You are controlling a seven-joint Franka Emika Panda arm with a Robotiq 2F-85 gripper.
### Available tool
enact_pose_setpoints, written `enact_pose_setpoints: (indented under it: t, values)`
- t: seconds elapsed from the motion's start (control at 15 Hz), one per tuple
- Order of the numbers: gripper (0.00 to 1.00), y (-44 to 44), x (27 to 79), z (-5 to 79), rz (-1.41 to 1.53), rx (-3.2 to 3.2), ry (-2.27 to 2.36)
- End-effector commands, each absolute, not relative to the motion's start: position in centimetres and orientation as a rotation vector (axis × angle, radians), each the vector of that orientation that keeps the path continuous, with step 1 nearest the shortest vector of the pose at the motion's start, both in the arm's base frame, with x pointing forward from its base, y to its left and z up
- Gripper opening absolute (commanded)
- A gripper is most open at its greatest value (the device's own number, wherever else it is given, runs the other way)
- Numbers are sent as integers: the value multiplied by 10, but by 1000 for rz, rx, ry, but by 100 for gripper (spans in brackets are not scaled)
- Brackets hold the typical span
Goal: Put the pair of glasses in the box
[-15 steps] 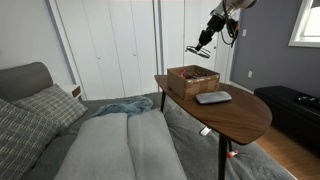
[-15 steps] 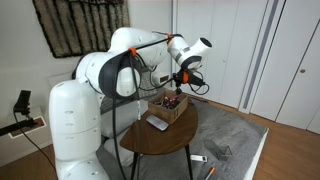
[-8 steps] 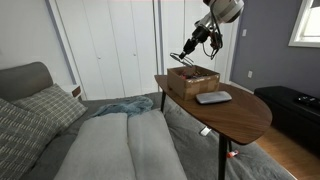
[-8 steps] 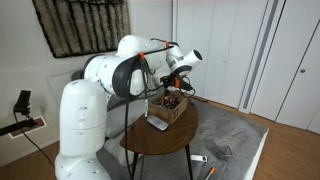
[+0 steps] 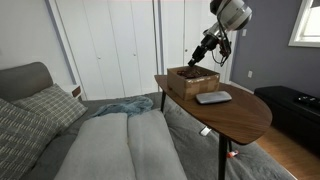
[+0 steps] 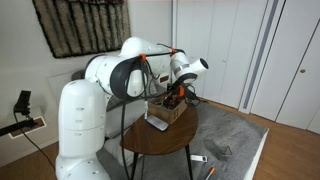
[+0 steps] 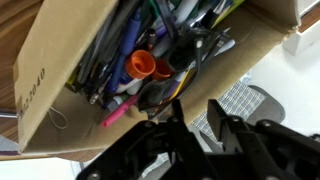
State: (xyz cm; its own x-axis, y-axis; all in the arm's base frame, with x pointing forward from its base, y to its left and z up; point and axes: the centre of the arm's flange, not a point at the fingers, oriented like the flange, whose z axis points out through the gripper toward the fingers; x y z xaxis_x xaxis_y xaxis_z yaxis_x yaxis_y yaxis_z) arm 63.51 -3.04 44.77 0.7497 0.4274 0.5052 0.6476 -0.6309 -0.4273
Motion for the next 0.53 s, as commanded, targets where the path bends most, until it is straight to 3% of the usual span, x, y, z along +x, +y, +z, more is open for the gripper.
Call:
enact_pose_setpoints:
  t: [0.0,0.33,0.4,0.47]
  values:
    - [64,-57,583,492,-620,-2363,-824]
    - [98,-143,514,546,-823,-2518,-533]
    - [100,-163,496,551,-860,-2535,-472]
    - [88,-146,543,546,-800,-2506,-584]
